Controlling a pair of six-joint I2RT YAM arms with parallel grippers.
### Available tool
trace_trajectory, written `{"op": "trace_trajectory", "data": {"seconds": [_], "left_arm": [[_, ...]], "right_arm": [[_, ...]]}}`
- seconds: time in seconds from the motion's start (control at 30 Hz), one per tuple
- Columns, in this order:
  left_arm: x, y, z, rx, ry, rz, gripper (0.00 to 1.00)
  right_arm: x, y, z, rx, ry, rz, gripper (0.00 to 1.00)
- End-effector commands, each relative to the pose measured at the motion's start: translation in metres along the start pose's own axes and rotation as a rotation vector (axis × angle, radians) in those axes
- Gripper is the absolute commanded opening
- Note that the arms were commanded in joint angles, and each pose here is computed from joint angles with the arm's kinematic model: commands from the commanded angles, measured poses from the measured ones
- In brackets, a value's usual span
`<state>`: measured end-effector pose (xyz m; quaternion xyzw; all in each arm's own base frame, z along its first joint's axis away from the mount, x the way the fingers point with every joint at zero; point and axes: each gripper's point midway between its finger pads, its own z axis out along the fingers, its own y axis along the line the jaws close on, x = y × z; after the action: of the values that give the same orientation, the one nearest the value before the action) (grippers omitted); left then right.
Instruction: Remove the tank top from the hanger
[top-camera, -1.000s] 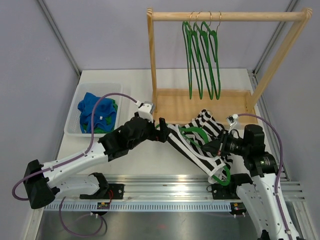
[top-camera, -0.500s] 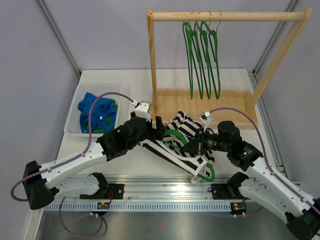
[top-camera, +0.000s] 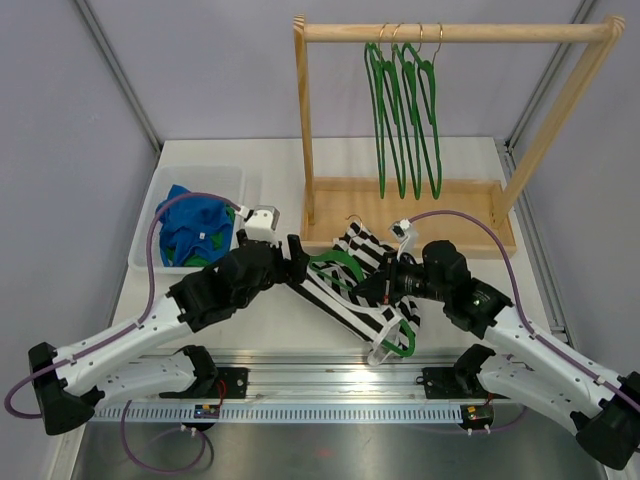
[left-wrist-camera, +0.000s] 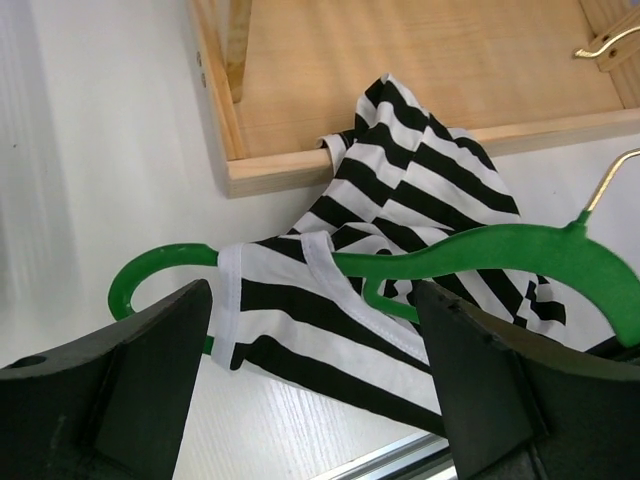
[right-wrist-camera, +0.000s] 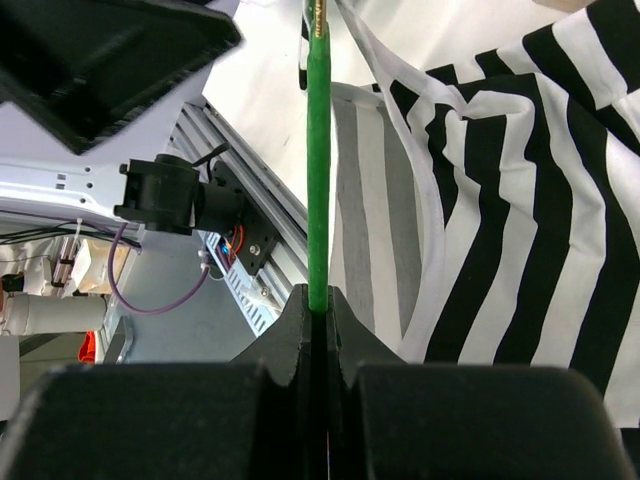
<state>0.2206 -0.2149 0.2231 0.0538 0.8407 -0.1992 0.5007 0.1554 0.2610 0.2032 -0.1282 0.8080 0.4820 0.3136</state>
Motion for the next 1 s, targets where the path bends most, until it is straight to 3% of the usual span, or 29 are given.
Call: {"op": "trace_trajectory", "data": {"seconds": [0.0, 0.2, 0.33, 0.37, 0.53, 0.57, 0.6, 0.77, 0.8, 0.87, 0.97], "left_arm": [[0.012, 0.013, 0.005, -0.063, 0.006, -0.007, 0.84], [0.027, 0.017, 0.014, -0.078, 0.035, -0.005, 0.77], [0.032, 0.017, 0.019, -0.082, 0.043, -0.005, 0.64], [0.032, 0.018, 0.02, -0.084, 0.044, -0.003, 0.56], [0.029, 0.017, 0.022, -0.073, 0.032, 0.001, 0.53], [0.028, 0.017, 0.021, -0.072, 0.031, 0.001, 0.4], [0.028, 0.016, 0.022, -0.072, 0.032, 0.001, 0.33], [0.022, 0.024, 0.016, -0.113, 0.018, -0.007, 0.16], [0.019, 0.03, 0.014, -0.138, 0.005, -0.009, 0.07], [0.017, 0.04, 0.011, -0.184, 0.002, -0.01, 0.0], [0.012, 0.062, 0.006, -0.268, -0.01, -0.034, 0.0]], "right_arm": [[-0.028, 0.033, -0.002, -0.113, -0.106, -0.066, 0.0], [-0.029, 0.037, -0.009, -0.13, -0.129, -0.082, 0.0], [-0.026, 0.037, -0.009, -0.136, -0.118, -0.075, 0.0], [-0.026, 0.038, -0.009, -0.143, -0.116, -0.077, 0.0], [-0.023, 0.038, -0.008, -0.15, -0.106, -0.072, 0.0], [-0.021, 0.037, -0.008, -0.149, -0.101, -0.074, 0.0], [-0.021, 0.036, -0.008, -0.148, -0.1, -0.074, 0.0], [-0.011, 0.022, -0.003, -0.102, -0.065, -0.092, 0.0], [-0.007, 0.02, -0.003, -0.102, -0.048, -0.098, 0.0], [0.002, 0.019, -0.002, -0.111, -0.002, -0.112, 0.0], [0.018, 0.017, -0.004, -0.125, 0.081, -0.128, 0.0]]}}
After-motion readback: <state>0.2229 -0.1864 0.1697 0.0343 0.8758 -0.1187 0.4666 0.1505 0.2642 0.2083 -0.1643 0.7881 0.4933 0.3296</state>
